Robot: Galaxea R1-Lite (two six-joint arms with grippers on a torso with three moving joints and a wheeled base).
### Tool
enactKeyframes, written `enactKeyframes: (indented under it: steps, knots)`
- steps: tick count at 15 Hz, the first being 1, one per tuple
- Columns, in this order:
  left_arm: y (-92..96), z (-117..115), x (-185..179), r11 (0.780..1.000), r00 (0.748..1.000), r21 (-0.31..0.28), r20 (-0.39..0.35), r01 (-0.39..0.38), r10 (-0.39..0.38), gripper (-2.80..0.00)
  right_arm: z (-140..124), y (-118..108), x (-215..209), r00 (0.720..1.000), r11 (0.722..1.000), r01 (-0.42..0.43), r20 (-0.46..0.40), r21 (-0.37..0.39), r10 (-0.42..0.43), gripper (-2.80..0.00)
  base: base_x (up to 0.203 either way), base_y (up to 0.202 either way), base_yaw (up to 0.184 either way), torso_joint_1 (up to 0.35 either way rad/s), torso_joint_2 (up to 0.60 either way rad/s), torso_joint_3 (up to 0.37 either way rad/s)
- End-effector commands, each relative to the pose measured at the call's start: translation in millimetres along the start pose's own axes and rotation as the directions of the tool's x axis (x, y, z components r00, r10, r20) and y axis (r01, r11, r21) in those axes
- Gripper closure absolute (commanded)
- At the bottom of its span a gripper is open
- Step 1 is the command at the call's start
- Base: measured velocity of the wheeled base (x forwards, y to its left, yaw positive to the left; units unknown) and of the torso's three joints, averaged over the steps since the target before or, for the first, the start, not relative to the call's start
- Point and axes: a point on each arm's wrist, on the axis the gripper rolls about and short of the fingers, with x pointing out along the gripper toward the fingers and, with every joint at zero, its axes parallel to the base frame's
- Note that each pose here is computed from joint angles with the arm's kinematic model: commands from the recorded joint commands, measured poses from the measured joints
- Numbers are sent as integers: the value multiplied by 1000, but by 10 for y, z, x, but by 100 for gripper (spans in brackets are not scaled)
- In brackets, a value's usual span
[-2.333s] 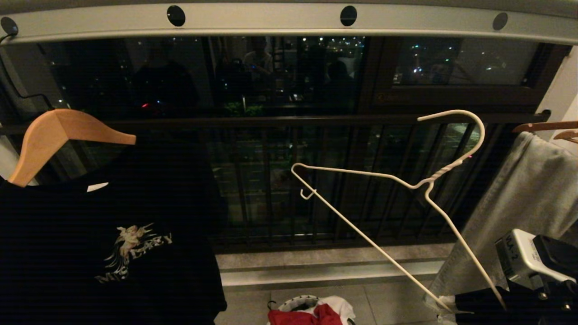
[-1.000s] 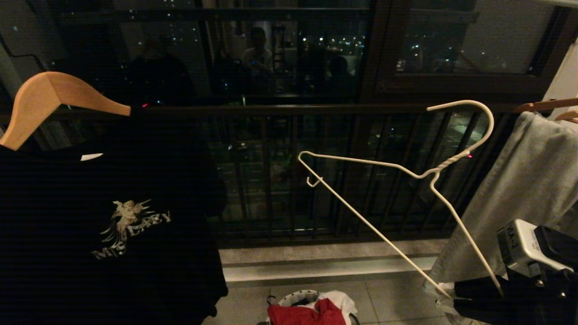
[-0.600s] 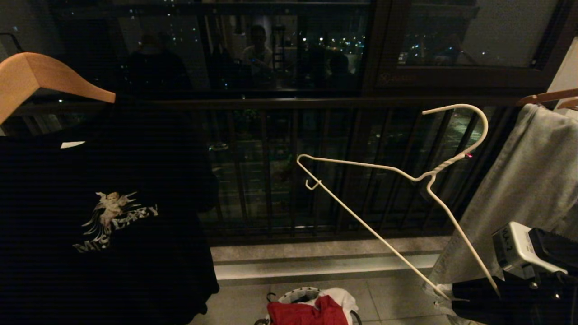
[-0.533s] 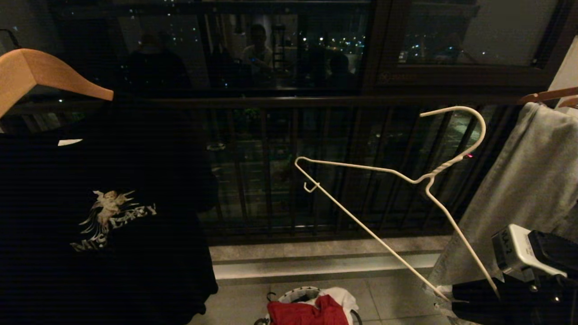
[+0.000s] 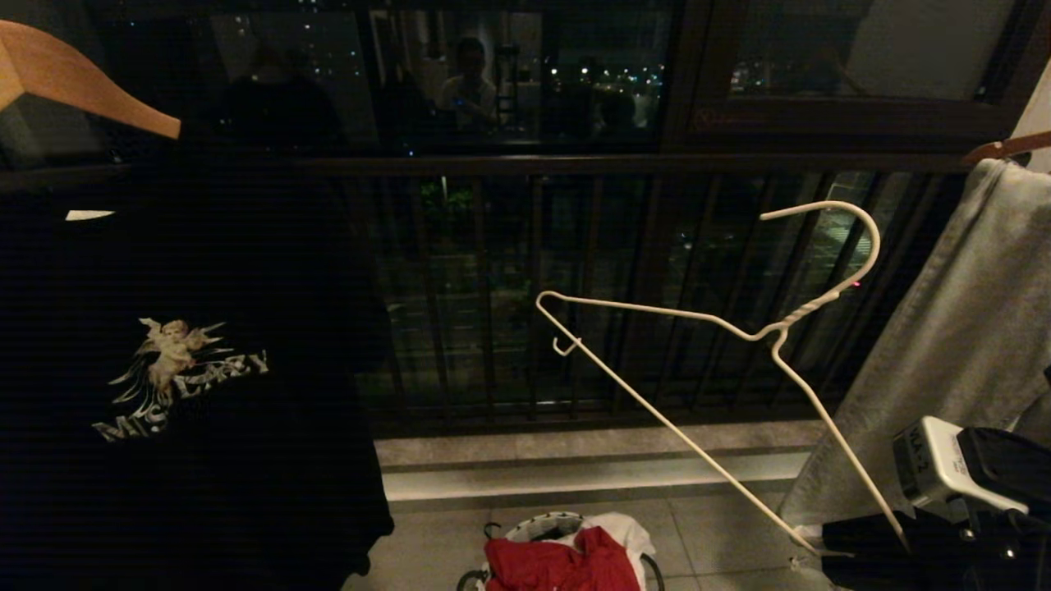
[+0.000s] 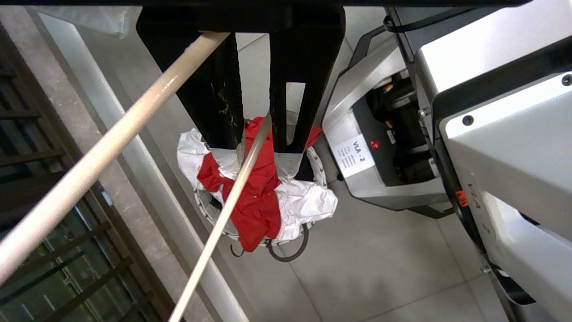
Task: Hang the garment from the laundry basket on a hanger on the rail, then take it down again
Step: Pick up clothes from the basket
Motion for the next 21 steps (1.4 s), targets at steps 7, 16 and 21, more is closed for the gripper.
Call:
enactKeyframes:
  steps: [7,16,21]
  knots:
    - [0,-3,0,1000,1000,0,-1,1,-1,0,-36,16,16,1000,1000,-7,-3,-30,7,0,0,0,0,-199,468,265]
    - [0,-3,0,1000,1000,1,-1,1,-1,0,-49,24,18,1000,999,-9,-6,-41,8,0,0,0,0,-206,521,314]
    - [0,0,-1,1000,1000,0,0,1,-1,0,-50,23,21,1000,999,-11,-6,-42,10,0,0,0,0,-161,485,320]
